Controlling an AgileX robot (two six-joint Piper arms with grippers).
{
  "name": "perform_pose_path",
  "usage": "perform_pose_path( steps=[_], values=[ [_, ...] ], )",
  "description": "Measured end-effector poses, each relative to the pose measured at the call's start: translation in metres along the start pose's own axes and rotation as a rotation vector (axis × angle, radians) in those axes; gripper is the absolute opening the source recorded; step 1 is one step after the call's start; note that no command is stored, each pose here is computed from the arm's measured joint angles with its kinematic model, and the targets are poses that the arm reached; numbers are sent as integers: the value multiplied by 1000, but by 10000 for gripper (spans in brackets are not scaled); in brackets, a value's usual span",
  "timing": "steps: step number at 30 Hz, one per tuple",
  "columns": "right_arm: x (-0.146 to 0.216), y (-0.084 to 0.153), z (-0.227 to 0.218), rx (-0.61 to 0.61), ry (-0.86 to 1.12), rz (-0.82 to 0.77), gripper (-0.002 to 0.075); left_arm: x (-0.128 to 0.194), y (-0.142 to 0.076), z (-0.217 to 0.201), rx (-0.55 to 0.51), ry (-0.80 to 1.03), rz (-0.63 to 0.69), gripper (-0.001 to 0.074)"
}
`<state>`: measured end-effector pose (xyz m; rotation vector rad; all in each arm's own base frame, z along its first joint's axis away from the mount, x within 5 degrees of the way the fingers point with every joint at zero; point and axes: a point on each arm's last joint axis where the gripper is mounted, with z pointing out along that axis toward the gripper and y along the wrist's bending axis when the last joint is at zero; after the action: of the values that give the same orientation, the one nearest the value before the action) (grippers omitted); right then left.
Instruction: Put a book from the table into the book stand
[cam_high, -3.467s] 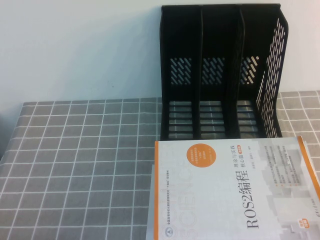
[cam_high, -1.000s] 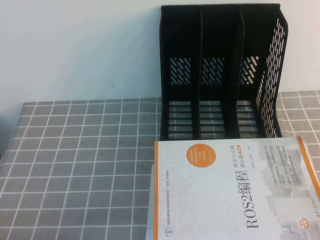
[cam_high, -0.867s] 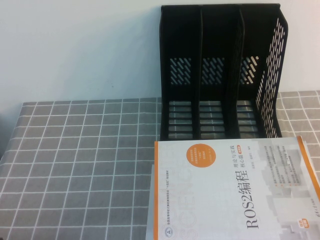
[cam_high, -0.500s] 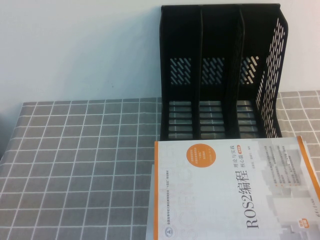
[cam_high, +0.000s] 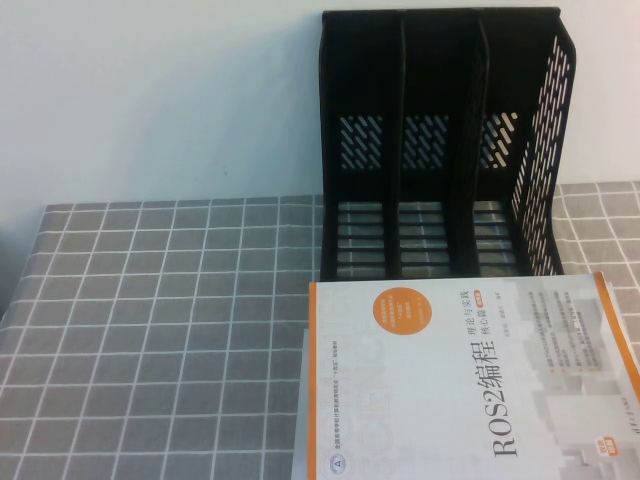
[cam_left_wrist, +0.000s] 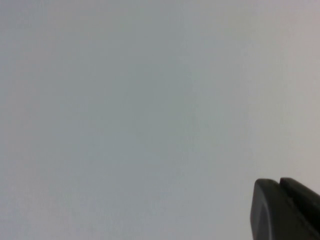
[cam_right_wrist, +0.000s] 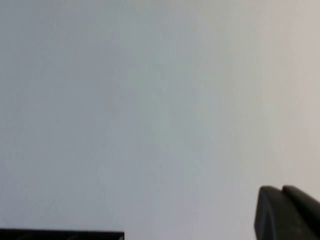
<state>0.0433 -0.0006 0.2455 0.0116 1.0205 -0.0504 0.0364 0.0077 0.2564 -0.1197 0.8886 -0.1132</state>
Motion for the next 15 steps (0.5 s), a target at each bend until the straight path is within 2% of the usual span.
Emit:
perform_pose_path(
  steps=[6, 15],
  values=[
    [-8, 0, 0, -5, -89, 0, -3, -4, 3, 0, -34, -46, -42, -4],
    [-8, 0, 0, -5, -91, 0, -3, -6, 2, 0, -22, -63, -60, -4]
  ],
)
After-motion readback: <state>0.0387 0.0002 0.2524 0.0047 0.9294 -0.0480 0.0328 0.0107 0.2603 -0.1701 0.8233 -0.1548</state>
